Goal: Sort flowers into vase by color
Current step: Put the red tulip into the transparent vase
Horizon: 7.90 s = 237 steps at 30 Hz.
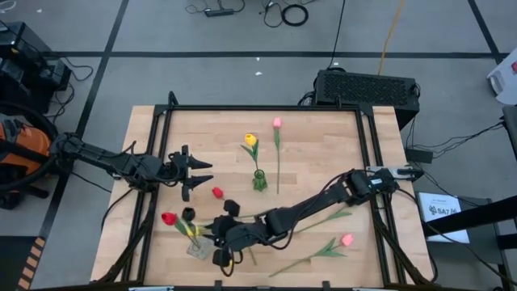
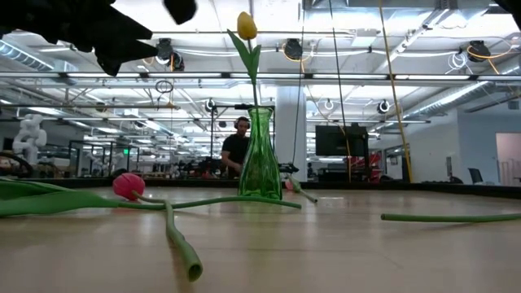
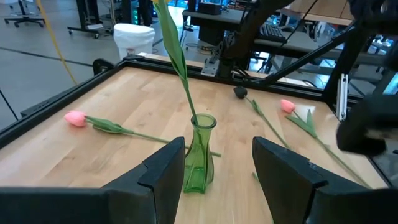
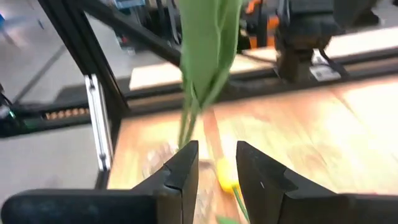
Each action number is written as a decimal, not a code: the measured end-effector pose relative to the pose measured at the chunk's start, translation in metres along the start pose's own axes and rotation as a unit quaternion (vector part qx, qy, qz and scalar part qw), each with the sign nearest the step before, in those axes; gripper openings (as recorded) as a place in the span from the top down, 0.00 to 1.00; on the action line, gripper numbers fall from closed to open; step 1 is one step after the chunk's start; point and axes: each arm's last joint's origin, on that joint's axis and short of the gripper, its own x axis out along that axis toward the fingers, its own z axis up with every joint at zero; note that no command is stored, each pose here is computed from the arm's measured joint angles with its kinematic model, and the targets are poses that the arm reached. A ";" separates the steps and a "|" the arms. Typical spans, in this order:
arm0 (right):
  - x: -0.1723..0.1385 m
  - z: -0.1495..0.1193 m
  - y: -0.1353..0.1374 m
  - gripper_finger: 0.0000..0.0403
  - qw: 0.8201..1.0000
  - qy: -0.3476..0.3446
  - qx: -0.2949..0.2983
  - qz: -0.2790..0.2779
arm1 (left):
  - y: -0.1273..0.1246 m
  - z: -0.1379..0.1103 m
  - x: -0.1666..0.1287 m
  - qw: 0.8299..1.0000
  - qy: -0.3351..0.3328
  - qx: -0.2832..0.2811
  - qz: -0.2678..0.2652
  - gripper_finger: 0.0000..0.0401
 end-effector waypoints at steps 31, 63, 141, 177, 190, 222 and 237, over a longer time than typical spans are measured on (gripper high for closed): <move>-0.158 -0.025 -0.024 0.90 0.745 0.269 0.448 -0.415 | 0.000 0.000 0.000 1.000 0.000 0.002 0.000 0.51; -0.240 -0.126 -0.116 1.00 0.754 0.147 0.551 -0.324 | -0.015 0.036 0.030 0.967 0.234 -0.047 0.094 0.51; -0.290 -0.108 -0.307 1.00 0.902 0.232 0.294 -0.215 | 0.020 -0.063 0.154 0.528 0.475 -0.627 0.321 0.51; -0.289 -0.110 -0.299 1.00 0.904 0.248 0.289 -0.192 | 0.082 -0.051 0.132 0.551 0.395 -0.561 0.475 0.51; -0.289 -0.111 -0.295 1.00 0.904 0.260 0.282 -0.188 | 0.073 -0.044 0.138 0.547 0.358 -0.608 0.450 0.51; -0.289 -0.111 -0.295 1.00 0.904 0.259 0.283 -0.188 | 0.081 -0.060 0.146 0.557 0.367 -0.578 0.470 0.96; -0.289 -0.111 -0.295 1.00 0.904 0.259 0.283 -0.188 | 0.071 0.014 0.104 0.660 0.227 -0.573 0.429 0.96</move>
